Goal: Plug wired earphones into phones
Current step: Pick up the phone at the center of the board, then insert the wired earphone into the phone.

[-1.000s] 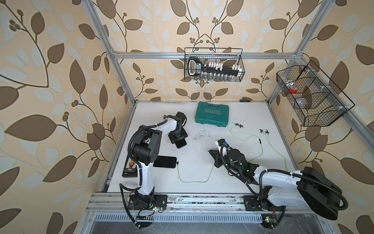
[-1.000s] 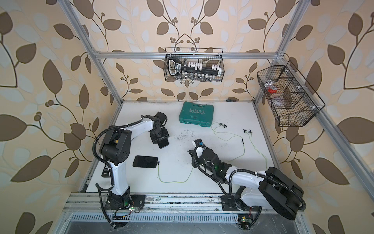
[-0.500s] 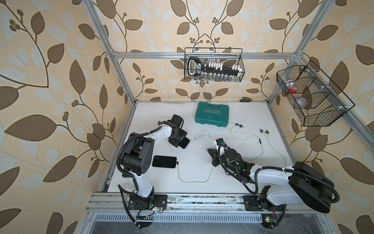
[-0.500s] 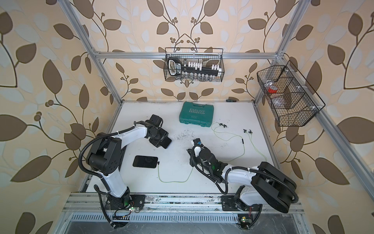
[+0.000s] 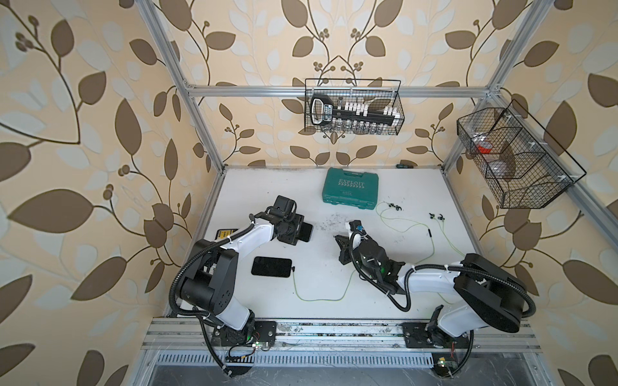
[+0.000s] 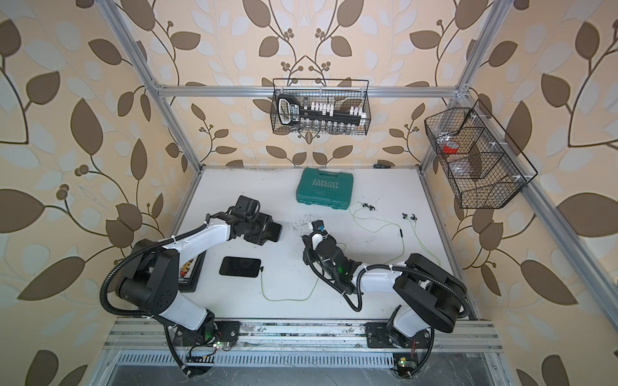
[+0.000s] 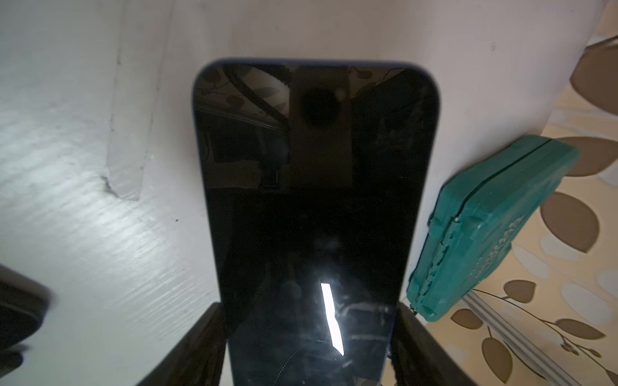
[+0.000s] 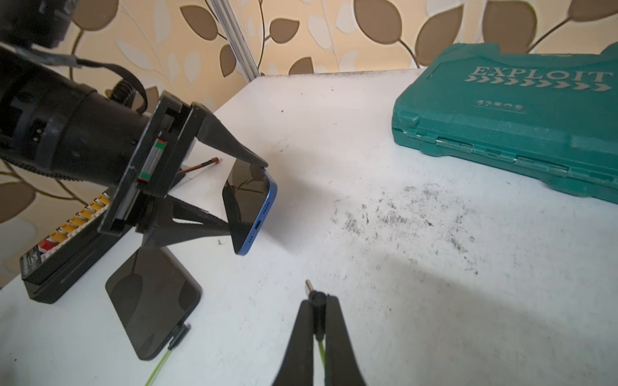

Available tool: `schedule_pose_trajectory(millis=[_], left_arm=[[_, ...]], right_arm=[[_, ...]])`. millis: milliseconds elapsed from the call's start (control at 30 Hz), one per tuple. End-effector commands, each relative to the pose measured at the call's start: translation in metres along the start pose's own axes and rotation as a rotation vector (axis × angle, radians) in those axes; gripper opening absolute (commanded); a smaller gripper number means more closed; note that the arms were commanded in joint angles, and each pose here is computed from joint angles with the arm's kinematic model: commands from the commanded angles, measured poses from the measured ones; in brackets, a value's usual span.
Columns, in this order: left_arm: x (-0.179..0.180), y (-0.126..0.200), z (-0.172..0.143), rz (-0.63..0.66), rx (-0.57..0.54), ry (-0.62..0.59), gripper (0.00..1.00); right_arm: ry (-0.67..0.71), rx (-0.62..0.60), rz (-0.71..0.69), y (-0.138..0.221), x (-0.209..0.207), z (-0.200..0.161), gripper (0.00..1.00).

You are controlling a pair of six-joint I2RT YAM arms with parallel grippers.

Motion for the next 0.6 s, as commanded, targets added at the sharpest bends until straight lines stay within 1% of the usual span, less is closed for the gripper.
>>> schedule_pose_trajectory(millis=[0, 33, 67, 100, 200, 467, 567], left_arm=[[-0.024, 0.021, -0.002, -0.157, 0.010, 0.090, 0.50], [-0.022, 0.020, -0.003, -0.160, 0.015, 0.104, 0.50], [-0.026, 0.030, -0.005, -0.198, 0.023, 0.114, 0.50], [-0.026, 0.033, -0.007, -0.215, 0.030, 0.124, 0.50], [-0.022, 0.039, -0.012, -0.235, 0.042, 0.156, 0.51], [-0.022, 0.057, -0.033, -0.342, 0.073, 0.211, 0.50], [-0.021, 0.065, -0.042, -0.348, 0.070, 0.228, 0.46]], right_arm=[[-0.033, -0.072, 0.019, -0.004, 0.010, 0.013, 0.00], [-0.031, -0.072, 0.019, -0.004, 0.011, 0.011, 0.00], [-0.024, -0.075, 0.018, -0.003, 0.012, 0.009, 0.00], [-0.015, -0.076, 0.016, -0.002, 0.014, 0.007, 0.00], [0.005, -0.081, 0.028, 0.001, 0.023, 0.004, 0.00], [0.012, -0.107, 0.044, 0.008, 0.031, 0.008, 0.00], [0.017, -0.131, 0.041, 0.011, 0.031, 0.012, 0.00]])
Point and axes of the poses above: each gripper's point midway between its finger pads, its own y axis back along the fingers, its own x axis along the line the jaws close on, z = x × y, the point moved 3 cm from there along y, back along the fingers, and after that the axes turned 6 degrees about -y, right-handed, at the moved point
